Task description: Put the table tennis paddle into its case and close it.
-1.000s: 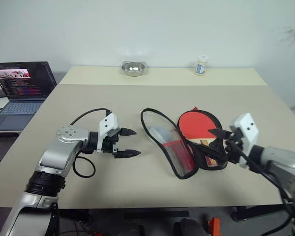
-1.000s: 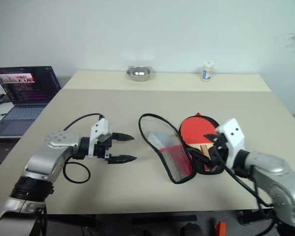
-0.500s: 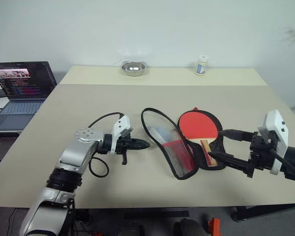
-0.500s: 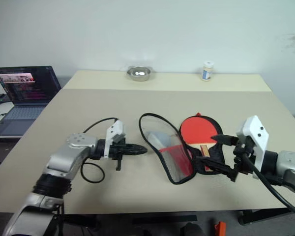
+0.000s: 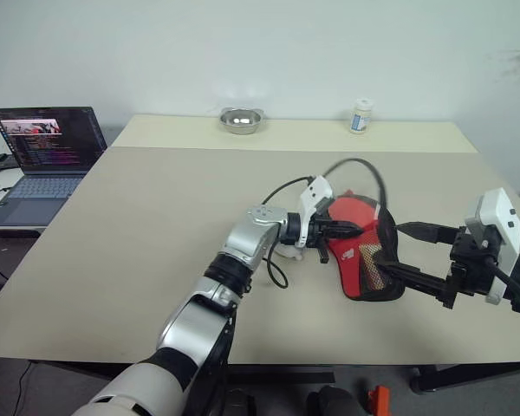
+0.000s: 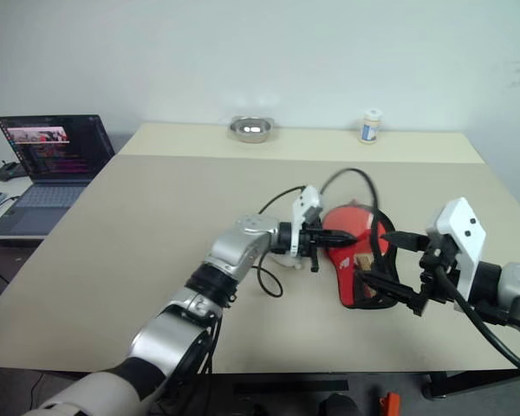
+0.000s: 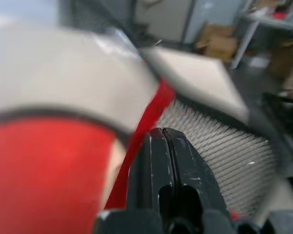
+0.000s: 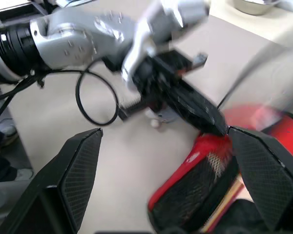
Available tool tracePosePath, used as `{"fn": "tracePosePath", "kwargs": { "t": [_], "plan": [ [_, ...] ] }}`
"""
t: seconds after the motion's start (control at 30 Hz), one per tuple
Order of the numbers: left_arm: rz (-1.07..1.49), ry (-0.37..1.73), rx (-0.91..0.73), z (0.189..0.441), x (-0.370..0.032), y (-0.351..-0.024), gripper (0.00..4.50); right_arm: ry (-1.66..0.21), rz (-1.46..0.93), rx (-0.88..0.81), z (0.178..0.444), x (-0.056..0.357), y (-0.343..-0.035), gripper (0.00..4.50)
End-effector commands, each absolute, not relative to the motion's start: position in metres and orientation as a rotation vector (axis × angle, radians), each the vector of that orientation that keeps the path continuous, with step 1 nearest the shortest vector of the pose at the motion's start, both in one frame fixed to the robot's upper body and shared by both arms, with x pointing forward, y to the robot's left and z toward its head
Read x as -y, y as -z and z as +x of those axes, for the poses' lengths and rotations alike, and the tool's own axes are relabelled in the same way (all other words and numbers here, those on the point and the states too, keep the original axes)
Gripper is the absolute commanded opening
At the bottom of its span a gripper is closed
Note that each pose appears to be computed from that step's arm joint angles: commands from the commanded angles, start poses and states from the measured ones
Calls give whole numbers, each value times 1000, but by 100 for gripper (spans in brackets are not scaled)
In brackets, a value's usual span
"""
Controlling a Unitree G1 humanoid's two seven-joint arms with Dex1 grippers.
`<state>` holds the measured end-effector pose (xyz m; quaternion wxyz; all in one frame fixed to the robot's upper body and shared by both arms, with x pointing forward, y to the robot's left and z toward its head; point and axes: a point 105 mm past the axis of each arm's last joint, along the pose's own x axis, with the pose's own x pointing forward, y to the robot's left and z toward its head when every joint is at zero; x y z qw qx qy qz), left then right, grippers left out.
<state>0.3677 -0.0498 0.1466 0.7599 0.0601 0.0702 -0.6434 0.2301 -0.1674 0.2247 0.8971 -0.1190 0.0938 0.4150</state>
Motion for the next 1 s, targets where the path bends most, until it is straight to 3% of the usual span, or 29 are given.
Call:
{"fn": "tracePosePath", "kwargs": {
  "t": [0.03,0.27,0.57,0.83,1.0],
  "plan": [
    [175,1351,-86,378,60,-154,2,-817,-275,-158,233,173,-233,450],
    [171,1395,-7,373,60,-160,2,-691,-247,-239,254,192,-213,450],
    [220,1503,131,344,-8,-199,2,-397,-168,-347,321,240,-165,450],
    [239,1488,72,320,-62,-209,2,-408,-116,-415,343,235,-129,450],
    [232,1426,42,315,-76,-209,2,-408,-41,-446,349,234,-113,450]
  ]
}}
